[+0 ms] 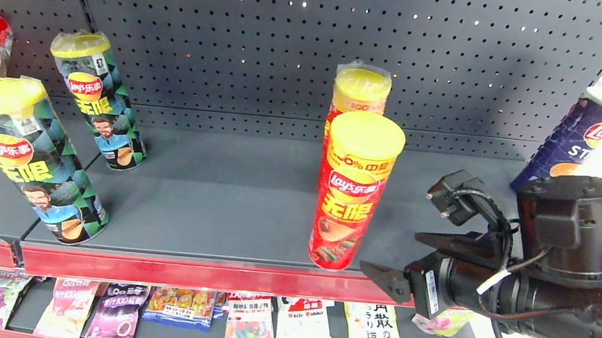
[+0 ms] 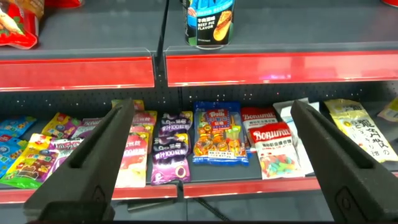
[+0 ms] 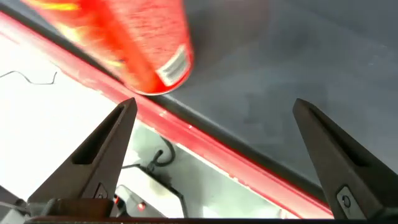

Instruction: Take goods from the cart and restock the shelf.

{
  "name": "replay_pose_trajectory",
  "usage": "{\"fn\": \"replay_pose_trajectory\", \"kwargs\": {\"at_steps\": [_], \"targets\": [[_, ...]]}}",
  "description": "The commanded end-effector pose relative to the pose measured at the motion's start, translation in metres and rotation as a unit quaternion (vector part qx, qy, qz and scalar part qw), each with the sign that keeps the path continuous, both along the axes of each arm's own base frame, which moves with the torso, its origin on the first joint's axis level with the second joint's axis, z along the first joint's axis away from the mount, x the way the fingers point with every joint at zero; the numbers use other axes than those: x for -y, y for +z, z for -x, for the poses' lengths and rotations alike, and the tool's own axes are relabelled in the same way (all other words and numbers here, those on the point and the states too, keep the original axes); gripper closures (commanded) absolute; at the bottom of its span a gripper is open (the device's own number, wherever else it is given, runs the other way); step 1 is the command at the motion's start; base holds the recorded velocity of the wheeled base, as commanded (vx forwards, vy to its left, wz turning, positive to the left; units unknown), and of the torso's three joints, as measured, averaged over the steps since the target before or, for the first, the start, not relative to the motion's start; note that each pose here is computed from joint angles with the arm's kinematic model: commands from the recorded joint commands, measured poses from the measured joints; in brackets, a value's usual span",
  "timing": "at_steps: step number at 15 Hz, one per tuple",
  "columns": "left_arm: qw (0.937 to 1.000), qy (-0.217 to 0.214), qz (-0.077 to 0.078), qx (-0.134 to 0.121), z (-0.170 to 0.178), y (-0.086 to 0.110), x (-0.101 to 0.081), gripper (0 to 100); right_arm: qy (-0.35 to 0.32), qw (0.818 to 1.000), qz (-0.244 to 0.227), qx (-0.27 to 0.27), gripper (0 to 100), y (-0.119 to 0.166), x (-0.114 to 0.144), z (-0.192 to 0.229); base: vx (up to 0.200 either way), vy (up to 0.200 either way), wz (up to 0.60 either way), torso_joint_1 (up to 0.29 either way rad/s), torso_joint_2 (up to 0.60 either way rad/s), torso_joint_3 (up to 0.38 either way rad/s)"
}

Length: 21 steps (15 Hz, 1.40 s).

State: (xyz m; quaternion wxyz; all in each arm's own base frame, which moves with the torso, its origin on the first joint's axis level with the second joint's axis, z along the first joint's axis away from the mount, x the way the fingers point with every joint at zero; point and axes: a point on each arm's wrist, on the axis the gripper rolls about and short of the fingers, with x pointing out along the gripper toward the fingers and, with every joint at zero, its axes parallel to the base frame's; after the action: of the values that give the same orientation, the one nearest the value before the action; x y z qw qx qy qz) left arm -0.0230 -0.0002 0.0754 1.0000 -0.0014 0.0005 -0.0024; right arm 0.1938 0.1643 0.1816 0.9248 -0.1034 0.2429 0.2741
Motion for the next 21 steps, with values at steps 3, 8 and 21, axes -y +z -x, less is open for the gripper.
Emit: {"fn": "replay_pose_trajectory", "kwargs": {"at_steps": [3,8,21], "targets": [[1.0,0.0,0.0,-0.001,0.0,0.0,0.0,0,0.009,1.0,0.003,-0.004,0,-0.003,-0.005,0.0,0.0,0.0,0.0,0.0,0.0,0.0],[1.0,0.0,0.0,0.0,0.0,0.0,0.0,0,0.02,1.0,0.007,-0.008,0,-0.006,-0.013,0.0,0.0,0.0,0.0,0.0,0.0,0.0],[1.0,0.0,0.0,0.0,0.0,0.0,0.0,0,-0.004,1.0,0.003,-0.001,0,-0.011,-0.015,-0.019,0.0,0.0,0.0,0.0,0.0,0.0]]}}
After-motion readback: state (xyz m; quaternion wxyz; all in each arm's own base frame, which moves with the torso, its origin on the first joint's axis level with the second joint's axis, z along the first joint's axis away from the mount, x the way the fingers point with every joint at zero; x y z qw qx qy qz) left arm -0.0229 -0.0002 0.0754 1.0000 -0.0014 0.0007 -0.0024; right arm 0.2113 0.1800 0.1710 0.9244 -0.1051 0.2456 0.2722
